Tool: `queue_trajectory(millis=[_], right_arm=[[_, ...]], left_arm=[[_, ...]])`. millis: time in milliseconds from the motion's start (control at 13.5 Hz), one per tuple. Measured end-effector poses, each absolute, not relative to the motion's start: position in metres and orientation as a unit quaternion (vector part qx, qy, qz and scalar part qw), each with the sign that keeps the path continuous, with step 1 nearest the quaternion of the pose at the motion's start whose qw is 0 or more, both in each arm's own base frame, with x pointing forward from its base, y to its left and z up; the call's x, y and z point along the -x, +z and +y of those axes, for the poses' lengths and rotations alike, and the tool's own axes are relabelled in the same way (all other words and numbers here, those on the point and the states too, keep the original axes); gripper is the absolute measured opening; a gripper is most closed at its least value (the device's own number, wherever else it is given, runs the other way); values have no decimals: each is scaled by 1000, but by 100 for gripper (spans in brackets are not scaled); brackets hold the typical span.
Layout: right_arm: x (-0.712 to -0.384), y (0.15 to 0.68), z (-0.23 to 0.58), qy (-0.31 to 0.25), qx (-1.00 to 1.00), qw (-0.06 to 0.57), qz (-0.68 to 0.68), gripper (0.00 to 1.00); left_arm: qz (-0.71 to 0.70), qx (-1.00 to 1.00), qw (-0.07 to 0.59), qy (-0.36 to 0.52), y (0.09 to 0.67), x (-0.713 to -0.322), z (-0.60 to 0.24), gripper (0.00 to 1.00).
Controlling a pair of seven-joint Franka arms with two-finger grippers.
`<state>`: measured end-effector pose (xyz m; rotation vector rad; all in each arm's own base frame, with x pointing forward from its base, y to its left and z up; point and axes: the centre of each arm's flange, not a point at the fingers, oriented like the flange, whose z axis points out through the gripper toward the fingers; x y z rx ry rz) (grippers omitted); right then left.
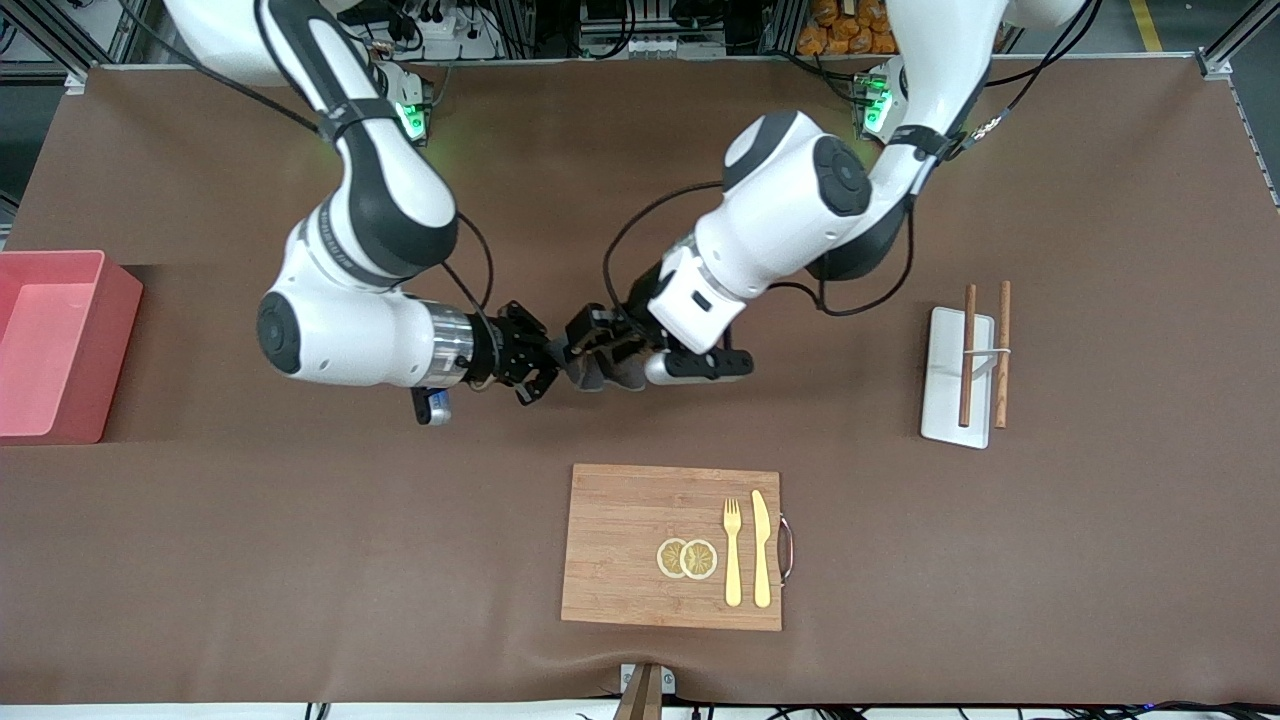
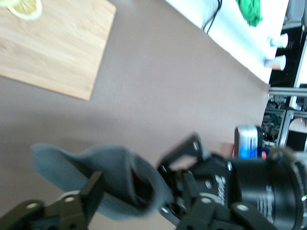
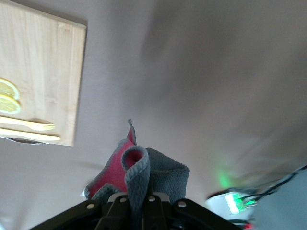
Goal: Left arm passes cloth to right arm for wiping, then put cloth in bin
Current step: 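Grasp the cloth with the right gripper beside the left gripper, then release the cloth from the left gripper and withdraw both grippers apart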
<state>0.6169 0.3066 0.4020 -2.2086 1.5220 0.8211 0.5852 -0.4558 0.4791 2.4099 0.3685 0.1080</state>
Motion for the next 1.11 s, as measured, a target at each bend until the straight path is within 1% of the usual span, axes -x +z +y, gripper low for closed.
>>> queue_trajectory(millis=[74, 148, 297, 445, 668, 891, 1113], right_arm=[[-622, 399, 284, 292, 795, 166, 505, 4], [-627, 396, 256, 285, 815, 158, 479, 4], [-634, 389, 210, 247, 866, 115, 420, 4], [-634, 386, 194, 210, 909, 74, 353, 4], [-635, 379, 178, 183, 940, 35, 287, 4], [-639, 358, 140, 174, 954, 26, 243, 4], [-638, 322, 88, 162, 966, 21, 200, 4]], left_arm=[[151, -927, 340, 51, 483, -597, -438, 92], [159, -927, 334, 59, 485, -609, -419, 100], [167, -937, 300, 68, 491, -630, -375, 100], [167, -953, 244, 70, 496, -645, -327, 100], [176, -968, 165, 70, 509, -656, -258, 100], [196, -972, 110, 62, 528, -657, -196, 100], [202, -974, 87, 56, 547, -655, -142, 100]])
